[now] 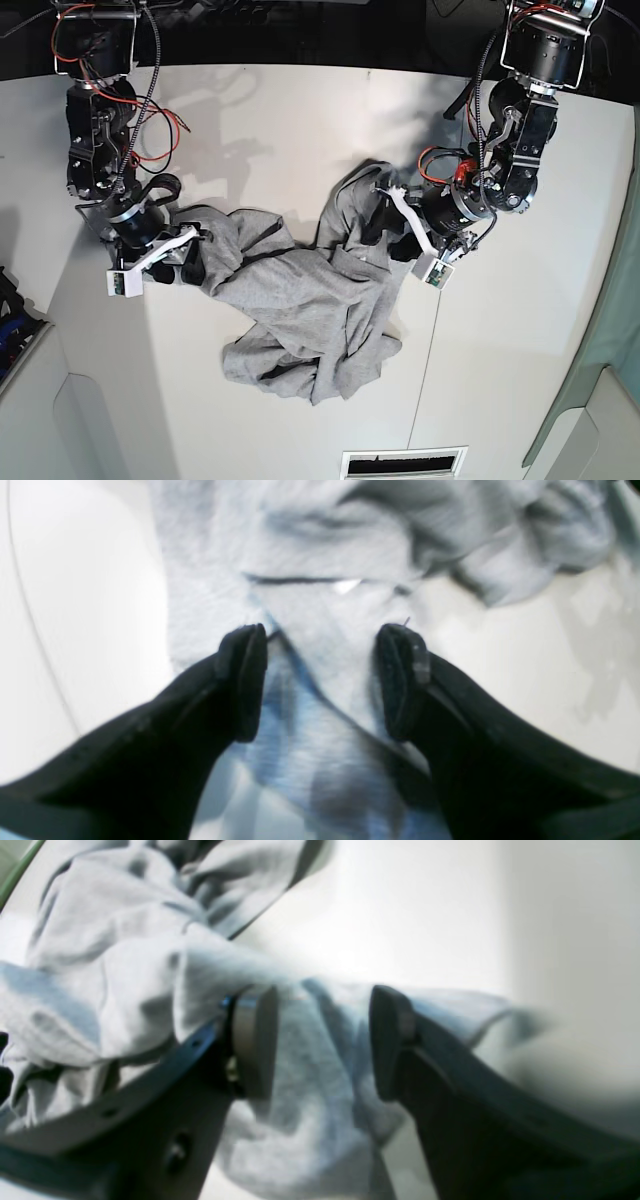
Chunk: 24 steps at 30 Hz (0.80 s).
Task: Layout the t-shirt on the table in an organized manner, then fold the t-shirt properly
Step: 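Lower both grippers onto the crumpled grey t-shirt and pinch the fabric, then lift the shirt with both grippers and spread it across the table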
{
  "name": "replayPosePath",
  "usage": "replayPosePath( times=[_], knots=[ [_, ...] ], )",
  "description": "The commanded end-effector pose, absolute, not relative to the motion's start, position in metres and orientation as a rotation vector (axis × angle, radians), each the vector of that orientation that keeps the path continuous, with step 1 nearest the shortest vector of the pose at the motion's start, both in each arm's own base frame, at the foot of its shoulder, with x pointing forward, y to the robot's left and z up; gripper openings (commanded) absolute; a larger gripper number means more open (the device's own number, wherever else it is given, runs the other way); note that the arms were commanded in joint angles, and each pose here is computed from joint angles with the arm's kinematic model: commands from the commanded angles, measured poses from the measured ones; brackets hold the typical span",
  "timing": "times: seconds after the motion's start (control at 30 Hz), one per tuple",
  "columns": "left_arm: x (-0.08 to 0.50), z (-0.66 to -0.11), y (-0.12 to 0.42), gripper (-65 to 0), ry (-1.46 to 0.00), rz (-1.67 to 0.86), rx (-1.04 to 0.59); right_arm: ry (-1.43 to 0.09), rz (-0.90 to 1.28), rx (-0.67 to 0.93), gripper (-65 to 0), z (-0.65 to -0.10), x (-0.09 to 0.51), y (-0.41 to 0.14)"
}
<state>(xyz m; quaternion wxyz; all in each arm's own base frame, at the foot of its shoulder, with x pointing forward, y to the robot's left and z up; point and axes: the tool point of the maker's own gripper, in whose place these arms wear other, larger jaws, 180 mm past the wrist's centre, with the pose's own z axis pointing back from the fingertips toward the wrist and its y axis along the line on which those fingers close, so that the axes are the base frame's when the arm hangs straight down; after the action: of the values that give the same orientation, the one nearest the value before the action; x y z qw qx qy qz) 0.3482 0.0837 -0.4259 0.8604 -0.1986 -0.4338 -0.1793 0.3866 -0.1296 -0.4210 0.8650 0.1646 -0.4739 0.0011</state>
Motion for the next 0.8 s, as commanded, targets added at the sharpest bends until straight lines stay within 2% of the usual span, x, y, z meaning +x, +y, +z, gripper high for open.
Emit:
replayPosePath(
  times=[0.0,0.1,0.17,0.2,0.33,0.4,0.43,0.77],
  knots=[
    [0.360,-0.412,0.084,-27.4,-0.958,-0.372,-0.426,-1.056,0.004,0.356,-35.3,-0.402,0.402,-0.129],
    [0.354,-0.419,0.083,-27.4,-0.938,-0.370,-0.430,-1.021,0.022,0.372,-35.4,-0.414,0.398,-0.115],
    [0.351,-0.421,0.080,-28.4,-0.931,-0.378,-0.435,-0.991,0.068,0.364,-38.0,-0.423,0.395,-0.103],
    [0.350,-0.421,0.079,-31.9,-0.929,-0.383,-0.438,-0.981,0.093,0.362,-41.3,-0.426,0.395,-0.096],
    [0.344,-0.410,0.062,-57.6,-0.941,-0.471,-0.516,-0.987,0.163,0.349,-55.2,-0.422,0.406,-0.084],
    [0.342,-0.394,0.052,-65.0,-0.974,-0.532,-0.554,-1.034,0.187,0.329,-62.3,-0.408,0.419,-0.085],
    [0.343,-0.384,0.048,-65.0,-0.997,-0.562,-0.566,-1.054,0.200,0.316,-65.0,-0.402,0.425,-0.087],
    [0.345,-0.273,0.039,-65.0,-1.267,-0.799,-0.542,-1.202,0.270,0.239,-65.0,-0.333,0.483,-0.097]
  ],
)
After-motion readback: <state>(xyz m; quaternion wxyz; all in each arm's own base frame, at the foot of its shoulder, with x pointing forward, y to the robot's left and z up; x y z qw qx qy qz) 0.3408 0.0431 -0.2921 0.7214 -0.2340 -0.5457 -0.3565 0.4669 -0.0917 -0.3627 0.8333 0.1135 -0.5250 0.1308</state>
